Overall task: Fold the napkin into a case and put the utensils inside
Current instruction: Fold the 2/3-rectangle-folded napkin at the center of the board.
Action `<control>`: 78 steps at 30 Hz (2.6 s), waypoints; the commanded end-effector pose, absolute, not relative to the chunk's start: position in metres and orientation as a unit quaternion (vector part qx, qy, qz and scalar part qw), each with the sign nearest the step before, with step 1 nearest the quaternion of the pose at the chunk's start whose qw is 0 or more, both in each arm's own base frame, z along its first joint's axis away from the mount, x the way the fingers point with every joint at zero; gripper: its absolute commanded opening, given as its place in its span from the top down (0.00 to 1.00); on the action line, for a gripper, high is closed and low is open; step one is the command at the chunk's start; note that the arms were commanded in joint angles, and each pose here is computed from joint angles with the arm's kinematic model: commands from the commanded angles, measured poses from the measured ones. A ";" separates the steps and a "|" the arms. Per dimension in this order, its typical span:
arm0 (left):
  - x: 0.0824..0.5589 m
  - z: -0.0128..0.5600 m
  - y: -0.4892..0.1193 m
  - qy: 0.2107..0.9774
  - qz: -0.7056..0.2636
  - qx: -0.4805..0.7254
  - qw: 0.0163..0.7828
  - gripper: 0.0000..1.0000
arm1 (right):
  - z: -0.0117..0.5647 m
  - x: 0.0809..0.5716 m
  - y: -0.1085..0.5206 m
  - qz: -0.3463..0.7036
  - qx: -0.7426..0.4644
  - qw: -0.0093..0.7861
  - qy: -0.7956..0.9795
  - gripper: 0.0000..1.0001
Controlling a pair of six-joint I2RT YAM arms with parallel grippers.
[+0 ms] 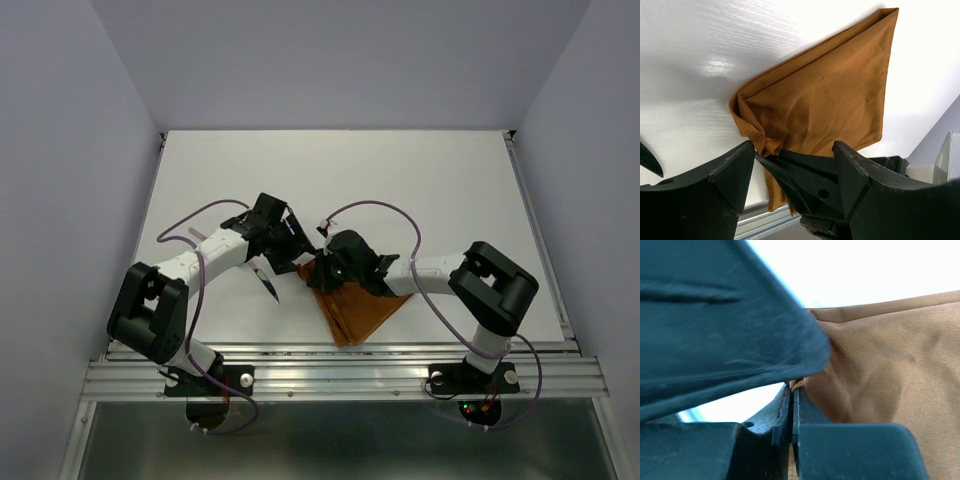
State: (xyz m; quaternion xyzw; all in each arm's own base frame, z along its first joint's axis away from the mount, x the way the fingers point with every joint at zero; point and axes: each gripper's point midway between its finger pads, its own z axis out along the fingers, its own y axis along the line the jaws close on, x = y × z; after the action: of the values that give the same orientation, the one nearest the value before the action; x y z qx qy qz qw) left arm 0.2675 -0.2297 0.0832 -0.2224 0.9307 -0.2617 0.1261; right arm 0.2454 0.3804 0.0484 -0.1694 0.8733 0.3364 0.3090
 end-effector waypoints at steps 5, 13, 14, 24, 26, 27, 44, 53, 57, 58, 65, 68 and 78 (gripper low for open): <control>0.258 0.104 -0.231 0.931 -0.293 -0.162 0.146 0.26 | 0.078 0.249 0.401 0.456 -0.145 0.238 0.845 0.99; 0.246 0.103 -0.208 0.938 -0.269 -0.146 0.162 0.26 | 0.082 0.242 0.407 0.498 -0.111 0.163 0.845 0.99; 0.245 0.102 -0.208 0.937 -0.272 -0.145 0.163 0.27 | 0.084 0.244 0.406 0.503 -0.109 0.158 0.843 0.99; 0.226 0.075 -0.207 0.940 -0.285 -0.131 0.137 0.13 | 0.084 0.247 0.397 0.523 -0.087 0.115 0.840 0.99; 0.228 0.074 -0.210 0.937 -0.293 -0.131 0.140 0.10 | 0.085 0.245 0.397 0.526 -0.093 0.110 0.838 0.99; 0.229 0.074 -0.211 0.935 -0.297 -0.133 0.140 0.10 | 0.083 0.243 0.396 0.525 -0.094 0.108 0.839 0.99; 0.260 0.085 -0.207 0.900 -0.329 -0.218 0.186 0.32 | 0.081 0.245 0.388 0.532 -0.089 0.091 0.837 0.99; 0.269 0.086 -0.213 0.902 -0.332 -0.201 0.189 0.34 | 0.077 0.251 0.383 0.554 -0.083 0.043 0.827 0.99; 0.277 0.088 -0.217 0.902 -0.336 -0.194 0.191 0.35 | 0.073 0.253 0.381 0.557 -0.082 0.032 0.826 0.99; 0.278 0.091 -0.218 0.901 -0.337 -0.192 0.195 0.35 | 0.072 0.252 0.381 0.557 -0.082 0.030 0.826 0.99; 0.289 0.084 -0.224 0.906 -0.334 -0.181 0.190 0.36 | 0.070 0.256 0.378 0.563 -0.078 0.019 0.823 0.99; 0.292 0.082 -0.227 0.906 -0.335 -0.177 0.187 0.36 | 0.070 0.256 0.378 0.565 -0.080 0.015 0.821 0.99; 0.301 0.078 -0.239 0.904 -0.353 -0.163 0.180 0.36 | 0.065 0.256 0.375 0.564 -0.077 0.009 0.822 0.99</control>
State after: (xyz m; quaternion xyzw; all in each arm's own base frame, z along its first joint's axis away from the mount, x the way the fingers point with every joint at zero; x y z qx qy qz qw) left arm 0.2844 -0.2254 0.0611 -0.1881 0.9153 -0.3198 0.1570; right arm 0.2474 0.3703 0.0542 -0.0614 0.8365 0.5445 -0.0009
